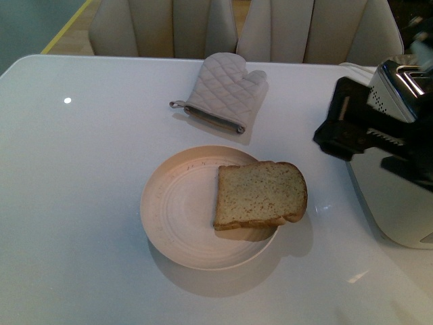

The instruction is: Put bread into toaster

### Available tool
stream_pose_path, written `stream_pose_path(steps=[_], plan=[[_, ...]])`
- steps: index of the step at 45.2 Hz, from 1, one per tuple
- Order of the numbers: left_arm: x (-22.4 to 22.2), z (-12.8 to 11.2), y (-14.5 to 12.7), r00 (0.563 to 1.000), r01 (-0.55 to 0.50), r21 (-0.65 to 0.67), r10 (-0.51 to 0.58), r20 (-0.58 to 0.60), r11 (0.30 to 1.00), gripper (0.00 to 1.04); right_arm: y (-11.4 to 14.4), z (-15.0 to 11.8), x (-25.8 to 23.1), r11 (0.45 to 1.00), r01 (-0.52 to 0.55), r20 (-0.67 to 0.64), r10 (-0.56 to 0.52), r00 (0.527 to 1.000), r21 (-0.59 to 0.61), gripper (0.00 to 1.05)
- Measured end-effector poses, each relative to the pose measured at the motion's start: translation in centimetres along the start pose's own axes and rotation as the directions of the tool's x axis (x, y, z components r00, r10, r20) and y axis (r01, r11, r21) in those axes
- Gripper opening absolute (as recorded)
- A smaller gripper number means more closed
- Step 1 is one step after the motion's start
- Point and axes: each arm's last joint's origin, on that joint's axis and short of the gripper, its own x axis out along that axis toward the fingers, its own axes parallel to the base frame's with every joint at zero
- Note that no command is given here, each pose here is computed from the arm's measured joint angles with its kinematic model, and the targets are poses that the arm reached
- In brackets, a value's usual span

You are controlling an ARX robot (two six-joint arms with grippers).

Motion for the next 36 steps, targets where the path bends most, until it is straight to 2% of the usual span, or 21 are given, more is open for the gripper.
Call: stream_pose_path(steps=[10, 25, 36], plan=[[0.0, 0.0, 0.0, 1.000, 0.000, 0.000, 0.000, 0.000, 1.000, 0.98, -0.3, -0.4, 5.0, 0.995, -0.003, -0.091, 0.012, 0.996, 0.101, 0.96], [0.0, 0.0, 0.0, 1.000, 0.000, 0.000, 0.000, 0.000, 1.000, 0.98, -3.8, -1.7, 11.7, 0.967, 0.027, -0.192, 0.023, 0.981, 0.254, 0.96], [0.0, 0.0, 0.0, 1.000, 0.000, 0.000, 0.000, 0.000, 1.000, 0.98, -3.6, -1.7, 14.8, 0.949, -0.010, -0.216, 0.082, 0.973, 0.315, 0.94]])
